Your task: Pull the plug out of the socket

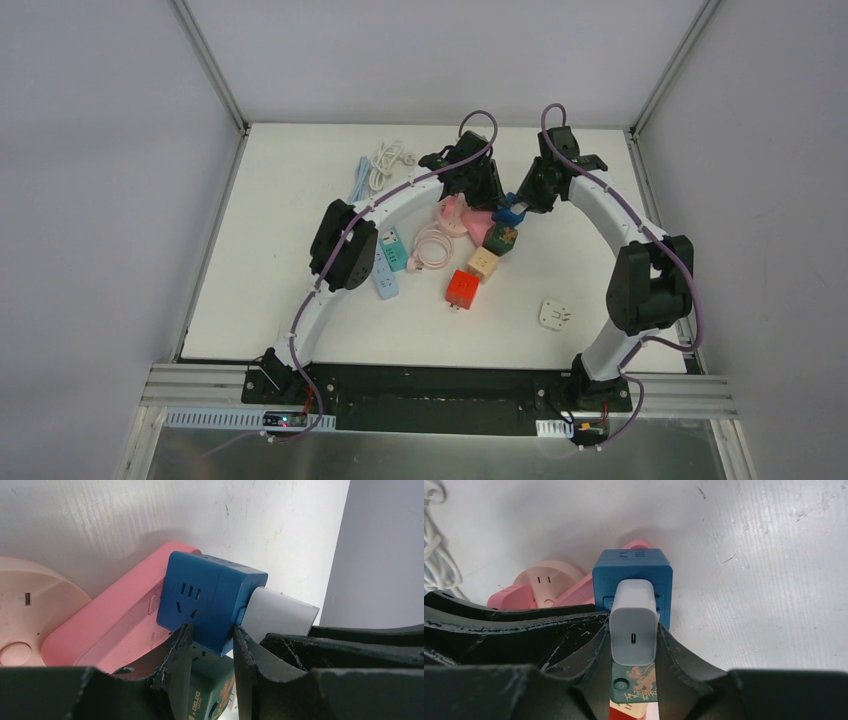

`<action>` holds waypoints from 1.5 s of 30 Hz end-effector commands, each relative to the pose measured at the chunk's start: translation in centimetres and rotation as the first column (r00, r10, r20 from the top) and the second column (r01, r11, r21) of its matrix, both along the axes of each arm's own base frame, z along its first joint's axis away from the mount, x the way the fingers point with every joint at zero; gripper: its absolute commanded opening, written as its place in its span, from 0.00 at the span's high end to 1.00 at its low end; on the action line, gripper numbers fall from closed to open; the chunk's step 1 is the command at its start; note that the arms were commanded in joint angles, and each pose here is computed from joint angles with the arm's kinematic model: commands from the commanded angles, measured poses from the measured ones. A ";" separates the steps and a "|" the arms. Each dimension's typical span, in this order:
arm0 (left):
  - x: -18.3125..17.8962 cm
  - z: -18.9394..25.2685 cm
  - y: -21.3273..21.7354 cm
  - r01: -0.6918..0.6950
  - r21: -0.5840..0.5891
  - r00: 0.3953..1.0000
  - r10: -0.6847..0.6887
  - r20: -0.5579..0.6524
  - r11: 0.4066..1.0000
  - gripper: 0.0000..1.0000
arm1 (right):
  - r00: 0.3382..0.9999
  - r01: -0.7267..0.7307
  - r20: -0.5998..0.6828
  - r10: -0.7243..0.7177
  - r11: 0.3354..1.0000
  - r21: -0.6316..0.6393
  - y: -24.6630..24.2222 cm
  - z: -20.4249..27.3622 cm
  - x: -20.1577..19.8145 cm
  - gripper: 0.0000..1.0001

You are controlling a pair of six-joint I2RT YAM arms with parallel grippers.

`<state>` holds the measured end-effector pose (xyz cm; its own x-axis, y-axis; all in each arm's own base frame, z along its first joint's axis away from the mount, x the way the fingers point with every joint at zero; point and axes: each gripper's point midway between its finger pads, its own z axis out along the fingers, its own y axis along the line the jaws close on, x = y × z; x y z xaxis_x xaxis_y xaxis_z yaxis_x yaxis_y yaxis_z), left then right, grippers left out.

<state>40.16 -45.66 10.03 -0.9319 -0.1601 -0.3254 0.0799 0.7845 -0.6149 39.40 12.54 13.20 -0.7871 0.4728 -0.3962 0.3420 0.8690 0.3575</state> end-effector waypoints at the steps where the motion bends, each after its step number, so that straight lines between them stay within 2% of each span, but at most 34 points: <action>1: -7.1 -9.1 2.9 0.078 0.229 0.961 -0.012 -0.276 0.970 0.83 | 0.990 -0.064 0.126 0.062 0.998 0.014 3.0 4.5 1.1 1.00; 3: -7.1 -9.2 3.1 0.076 0.237 0.960 -0.008 -0.279 0.969 0.83 | 0.984 -0.087 0.156 0.082 0.996 0.022 2.8 5.1 1.0 1.00; 9: -7.2 -9.2 3.4 0.077 0.250 0.960 -0.004 -0.280 0.965 0.83 | 0.977 -0.089 0.208 0.037 0.965 0.246 1.5 7.8 1.3 1.00; 11: -7.2 -9.1 3.4 0.082 0.254 0.961 -0.008 -0.278 0.964 0.83 | 0.979 -0.083 0.204 0.024 0.955 0.283 1.4 8.2 1.4 1.00; 13: -7.1 -9.0 3.4 0.081 0.253 0.961 -0.008 -0.276 0.964 0.84 | 0.980 -0.076 0.197 0.024 0.963 0.258 1.4 8.0 1.3 1.00; 17: -7.1 -9.0 3.5 0.081 0.256 0.961 -0.007 -0.277 0.963 0.84 | 0.977 -0.084 0.200 0.067 0.994 0.075 0.8 7.1 1.1 1.00; 20: -7.1 -9.0 3.4 0.079 0.255 0.960 -0.005 -0.279 0.964 0.85 | 0.972 -0.082 0.220 0.078 0.997 0.009 0.4 7.2 1.0 1.00; 25: -7.2 -9.1 3.5 0.079 0.258 0.959 -0.003 -0.282 0.963 0.86 | 0.959 -0.059 0.276 0.060 0.998 -0.012 -0.6 8.6 1.0 1.00; 31: -7.1 -9.1 3.5 0.077 0.259 0.959 -0.001 -0.283 0.963 0.87 | 0.945 0.027 0.325 -0.046 0.998 0.063 -2.6 9.8 1.0 1.00; 35: -6.7 -8.1 2.6 0.077 0.211 0.964 -0.019 -0.265 0.974 0.85 | 0.946 0.179 0.261 -0.190 0.982 0.063 -5.3 7.9 0.6 1.00; 39: -5.2 -4.8 1.2 0.085 0.126 0.980 -0.060 -0.190 0.988 0.76 | 0.930 0.308 0.178 -0.322 0.946 0.105 -8.4 5.4 -0.6 1.00; 45: -3.7 0.0 0.8 0.119 0.067 0.992 -0.115 -0.056 0.991 0.64 | 0.903 0.414 0.056 -0.426 0.898 0.152 -10.5 1.3 -3.3 1.00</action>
